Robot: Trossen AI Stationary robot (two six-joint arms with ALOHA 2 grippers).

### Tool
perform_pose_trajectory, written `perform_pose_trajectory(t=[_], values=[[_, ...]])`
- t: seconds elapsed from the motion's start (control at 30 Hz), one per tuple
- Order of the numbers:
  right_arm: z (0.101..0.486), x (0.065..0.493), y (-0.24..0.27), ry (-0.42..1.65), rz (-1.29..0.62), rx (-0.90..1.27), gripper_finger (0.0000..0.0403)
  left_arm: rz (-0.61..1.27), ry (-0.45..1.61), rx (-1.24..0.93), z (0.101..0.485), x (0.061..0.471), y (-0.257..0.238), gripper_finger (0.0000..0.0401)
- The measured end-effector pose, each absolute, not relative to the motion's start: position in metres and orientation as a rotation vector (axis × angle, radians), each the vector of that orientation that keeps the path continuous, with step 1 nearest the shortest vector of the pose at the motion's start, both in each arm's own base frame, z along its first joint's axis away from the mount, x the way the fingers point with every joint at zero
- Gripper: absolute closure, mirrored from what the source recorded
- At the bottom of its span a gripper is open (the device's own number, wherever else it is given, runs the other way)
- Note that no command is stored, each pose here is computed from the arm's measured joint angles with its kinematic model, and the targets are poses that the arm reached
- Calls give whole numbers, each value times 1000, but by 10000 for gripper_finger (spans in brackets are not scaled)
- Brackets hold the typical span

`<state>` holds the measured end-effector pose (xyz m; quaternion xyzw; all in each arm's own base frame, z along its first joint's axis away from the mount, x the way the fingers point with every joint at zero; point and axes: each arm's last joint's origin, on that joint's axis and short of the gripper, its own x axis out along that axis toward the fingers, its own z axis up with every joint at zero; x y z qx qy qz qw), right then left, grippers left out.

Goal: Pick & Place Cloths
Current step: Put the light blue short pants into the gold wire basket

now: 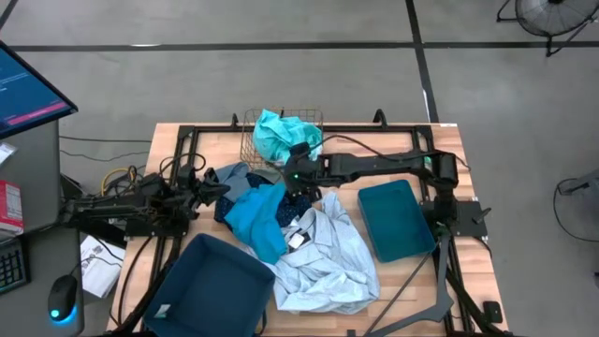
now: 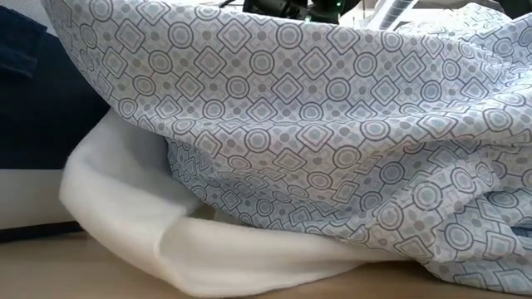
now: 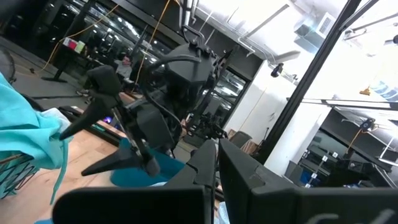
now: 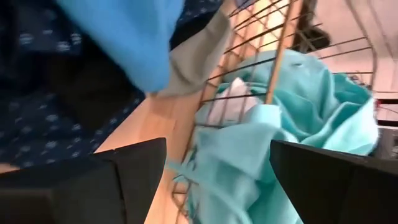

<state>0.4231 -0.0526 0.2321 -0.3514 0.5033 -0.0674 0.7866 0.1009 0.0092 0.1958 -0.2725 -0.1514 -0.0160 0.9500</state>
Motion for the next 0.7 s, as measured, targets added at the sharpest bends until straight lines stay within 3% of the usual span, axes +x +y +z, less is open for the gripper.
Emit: perform_pose_trajectory(t=[0.17, 0.4, 0.7], values=[[236, 428, -59, 1025, -185, -746, 122, -29, -309, -554, 196, 101, 9, 397], [211, 434, -59, 1091, -169, -738, 122, -30, -309, -554, 196, 101, 9, 397], [210, 440, -63, 1092, -403, -827, 132, -31, -309, -554, 196, 101, 9, 397]])
